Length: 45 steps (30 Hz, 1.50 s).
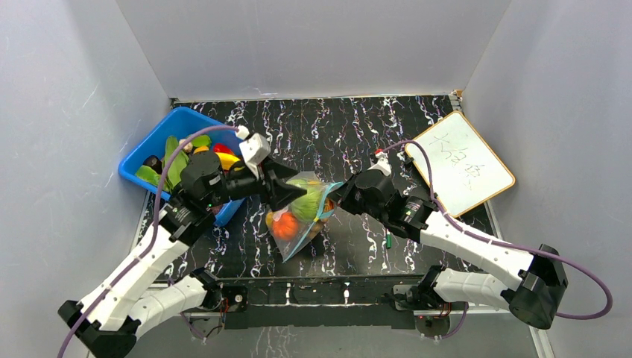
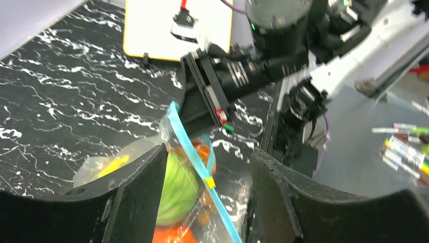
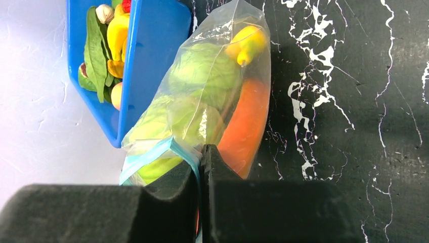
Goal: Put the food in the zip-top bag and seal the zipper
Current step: Zip the zipper food storage bag at the center of the board.
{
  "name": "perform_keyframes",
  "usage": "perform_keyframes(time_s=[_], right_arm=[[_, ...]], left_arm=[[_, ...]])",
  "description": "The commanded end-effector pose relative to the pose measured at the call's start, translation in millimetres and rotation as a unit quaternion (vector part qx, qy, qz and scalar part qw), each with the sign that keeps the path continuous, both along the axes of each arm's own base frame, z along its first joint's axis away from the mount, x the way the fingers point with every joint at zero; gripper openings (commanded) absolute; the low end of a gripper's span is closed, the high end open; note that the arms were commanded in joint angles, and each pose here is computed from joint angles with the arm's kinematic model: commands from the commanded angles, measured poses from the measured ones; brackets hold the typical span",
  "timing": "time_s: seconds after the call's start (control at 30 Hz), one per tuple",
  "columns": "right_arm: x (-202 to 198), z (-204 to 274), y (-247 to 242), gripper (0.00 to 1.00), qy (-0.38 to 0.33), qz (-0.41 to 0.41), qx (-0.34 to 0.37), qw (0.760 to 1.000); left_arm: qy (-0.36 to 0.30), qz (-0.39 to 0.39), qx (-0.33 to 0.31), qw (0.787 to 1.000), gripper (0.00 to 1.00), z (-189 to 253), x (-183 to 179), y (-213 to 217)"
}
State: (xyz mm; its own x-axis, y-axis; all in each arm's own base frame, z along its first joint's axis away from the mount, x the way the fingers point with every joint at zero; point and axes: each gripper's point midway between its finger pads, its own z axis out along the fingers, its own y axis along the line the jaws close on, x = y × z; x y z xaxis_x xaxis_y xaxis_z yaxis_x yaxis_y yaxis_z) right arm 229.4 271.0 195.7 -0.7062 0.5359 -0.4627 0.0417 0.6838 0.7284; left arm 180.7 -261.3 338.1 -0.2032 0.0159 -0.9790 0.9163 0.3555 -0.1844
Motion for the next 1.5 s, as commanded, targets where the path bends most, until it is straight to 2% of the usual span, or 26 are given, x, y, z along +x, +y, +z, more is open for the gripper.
perform_keyframes(time_s=[0.0,0.23,0.37,0.57,0.87,1.23,1.3,1.37,1.47], right_arm=[[9.3,43.2,5.3,0.0,-0.012,-0.038,0.081,0.996],[9.6,59.0,8.6,0.0,0.015,-0.069,0.152,0.986],[12.2,66.2,6.9,0.0,0.022,-0.091,0.184,0.978],[15.8,70.5,5.6,0.0,0.029,-0.11,0.198,0.974],[20.2,74.7,4.4,0.0,0.031,-0.127,0.211,0.969],[20.2,73.8,1.7,0.0,0.033,-0.135,0.215,0.967],[20.4,72.8,0.8,0.0,0.035,-0.138,0.216,0.966],[21.2,73.7,-0.3,0.0,0.033,-0.142,0.217,0.965],[24.4,77.9,-1.7,0.0,0.029,-0.151,0.22,0.963]], left_arm=[[0.013,-0.07,0.075,0.995,0.6,-47.3,-26.2,5.0],[0.005,-0.078,0.054,0.996,0.57,-66.6,-30.8,-0.2],[-0.018,-0.048,0.078,0.996,0.58,-84.6,-22.2,3.9],[-0.055,-0.049,0.087,0.994,0.6,-89.1,-16.4,-0.2],[-0.077,-0.052,0.119,0.989,0.59,-108.4,-6.1,-15.1],[-0.085,-0.058,0.163,0.981,0.45,-134.9,-4.4,-20.0],[-0.081,-0.058,0.174,0.98,0.4,-137.8,-4.2,-20.4],[-0.074,-0.063,0.177,0.979,0.36,-132.5,-8.3,-21.3],[-0.052,-0.056,0.141,0.987,0.37,-106.1,-15.8,-22.4]])
